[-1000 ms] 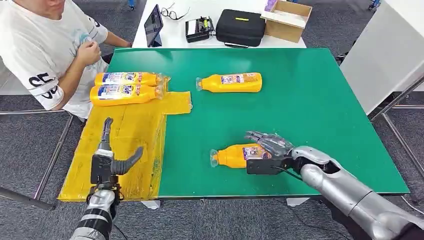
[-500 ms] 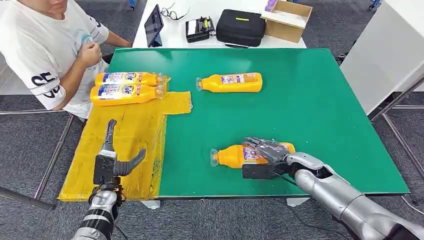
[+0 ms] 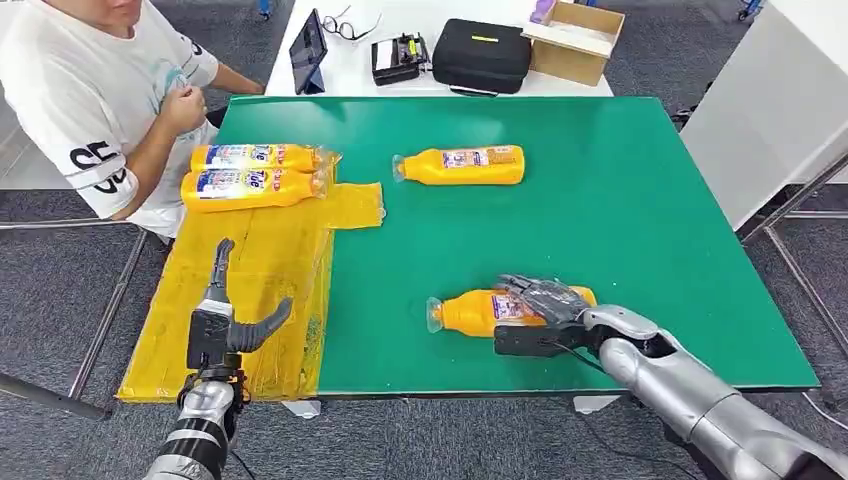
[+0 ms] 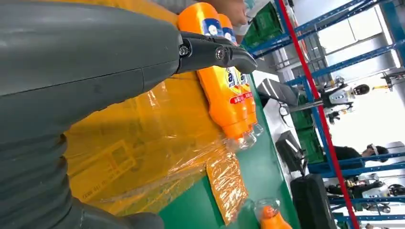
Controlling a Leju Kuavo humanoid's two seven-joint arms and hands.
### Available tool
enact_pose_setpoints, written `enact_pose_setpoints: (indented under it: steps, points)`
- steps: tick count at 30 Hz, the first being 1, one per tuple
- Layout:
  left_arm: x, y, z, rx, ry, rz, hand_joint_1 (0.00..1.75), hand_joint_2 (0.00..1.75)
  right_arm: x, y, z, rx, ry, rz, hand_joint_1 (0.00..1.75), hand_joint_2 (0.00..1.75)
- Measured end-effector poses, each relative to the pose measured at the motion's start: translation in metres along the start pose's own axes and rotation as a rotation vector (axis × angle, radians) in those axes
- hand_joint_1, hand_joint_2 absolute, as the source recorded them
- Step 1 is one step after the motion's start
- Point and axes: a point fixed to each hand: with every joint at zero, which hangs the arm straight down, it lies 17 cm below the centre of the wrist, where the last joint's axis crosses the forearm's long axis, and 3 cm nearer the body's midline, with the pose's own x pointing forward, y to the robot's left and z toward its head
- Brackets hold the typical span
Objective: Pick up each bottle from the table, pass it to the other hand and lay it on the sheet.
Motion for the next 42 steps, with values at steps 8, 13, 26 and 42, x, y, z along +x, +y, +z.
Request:
enact_pose_setpoints:
  steps: [8, 13, 26, 42]
  points:
    - [0.000, 0.000, 0.000, 0.000, 0.000, -0.001, 0.00, 1.75, -0.006, 0.002, 0.008, 0.006, 0.008, 0.005, 1.75, 1.75]
    - [0.001, 0.000, -0.002, -0.002, -0.003, 0.001, 0.00, 1.75, -0.009, 0.006, 0.019, 0.047, -0.003, 0.019, 1.75, 1.75]
    - [0.000, -0.005, -0.003, -0.007, 0.004, 0.008, 0.00, 1.75, -0.013, 0.000, 0.028, 0.027, -0.005, 0.049, 1.75, 1.75]
    - [0.011, -0.002, 0.018, 0.011, 0.043, 0.085, 0.00, 1.75, 0.156, -0.220, 0.114, -1.390, -0.277, -0.346, 1.75, 1.75]
